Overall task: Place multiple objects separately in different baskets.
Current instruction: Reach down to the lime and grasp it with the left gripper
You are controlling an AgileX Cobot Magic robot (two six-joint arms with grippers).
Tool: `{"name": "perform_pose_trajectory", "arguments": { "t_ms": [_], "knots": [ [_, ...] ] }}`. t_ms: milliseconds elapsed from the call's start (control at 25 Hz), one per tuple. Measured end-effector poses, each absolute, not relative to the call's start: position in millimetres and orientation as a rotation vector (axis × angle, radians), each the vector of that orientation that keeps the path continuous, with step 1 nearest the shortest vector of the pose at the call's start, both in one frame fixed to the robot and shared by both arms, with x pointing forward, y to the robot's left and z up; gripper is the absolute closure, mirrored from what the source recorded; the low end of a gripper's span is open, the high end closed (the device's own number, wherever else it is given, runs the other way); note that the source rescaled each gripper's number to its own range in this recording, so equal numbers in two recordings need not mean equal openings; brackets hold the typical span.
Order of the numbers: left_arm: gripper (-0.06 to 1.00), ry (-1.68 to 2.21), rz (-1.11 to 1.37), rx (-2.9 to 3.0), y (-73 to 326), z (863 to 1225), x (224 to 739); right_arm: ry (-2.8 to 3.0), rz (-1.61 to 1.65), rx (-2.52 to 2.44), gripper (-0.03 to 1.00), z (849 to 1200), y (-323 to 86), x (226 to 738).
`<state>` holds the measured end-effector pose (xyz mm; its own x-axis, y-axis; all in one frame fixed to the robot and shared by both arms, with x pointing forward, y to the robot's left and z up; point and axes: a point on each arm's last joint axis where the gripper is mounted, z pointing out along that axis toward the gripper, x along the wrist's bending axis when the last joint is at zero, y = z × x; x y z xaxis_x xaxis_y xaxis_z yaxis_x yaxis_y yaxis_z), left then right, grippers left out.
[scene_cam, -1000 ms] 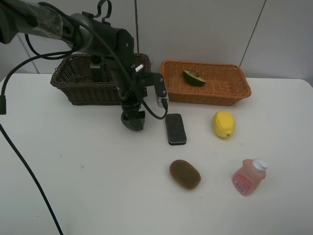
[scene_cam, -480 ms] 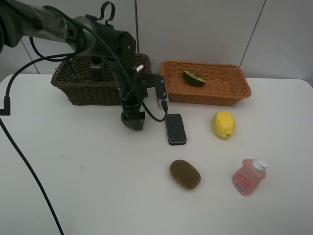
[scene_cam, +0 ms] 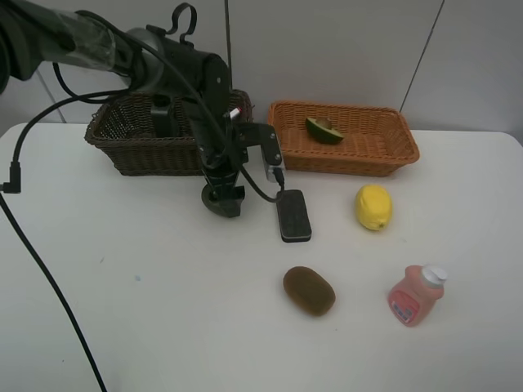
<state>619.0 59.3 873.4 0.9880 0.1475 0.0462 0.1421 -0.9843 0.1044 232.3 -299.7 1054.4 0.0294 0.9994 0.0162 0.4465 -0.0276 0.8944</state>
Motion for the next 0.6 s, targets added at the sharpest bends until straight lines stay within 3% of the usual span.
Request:
{"name": "perform_pose_trajectory", "arguments": {
  "t_ms": [160, 360, 600],
  "knots": [
    [-0.02, 0.249, 0.084, 3.036, 59.6, 872.7, 619.1, 1.511, 0.951, 1.571, -0.03, 1054.4, -299.7, 232.3],
    [0.27, 0.288, 0.086, 3.032, 59.6, 872.4, 619.4, 1.511, 0.951, 1.571, -0.03, 1054.4, -299.7, 232.3],
    [0.27, 0.326, 0.076, 3.033, 59.6, 871.8, 619.2, 1.511, 0.951, 1.571, -0.03, 1054.4, -299.7, 232.3]
  ]
}}
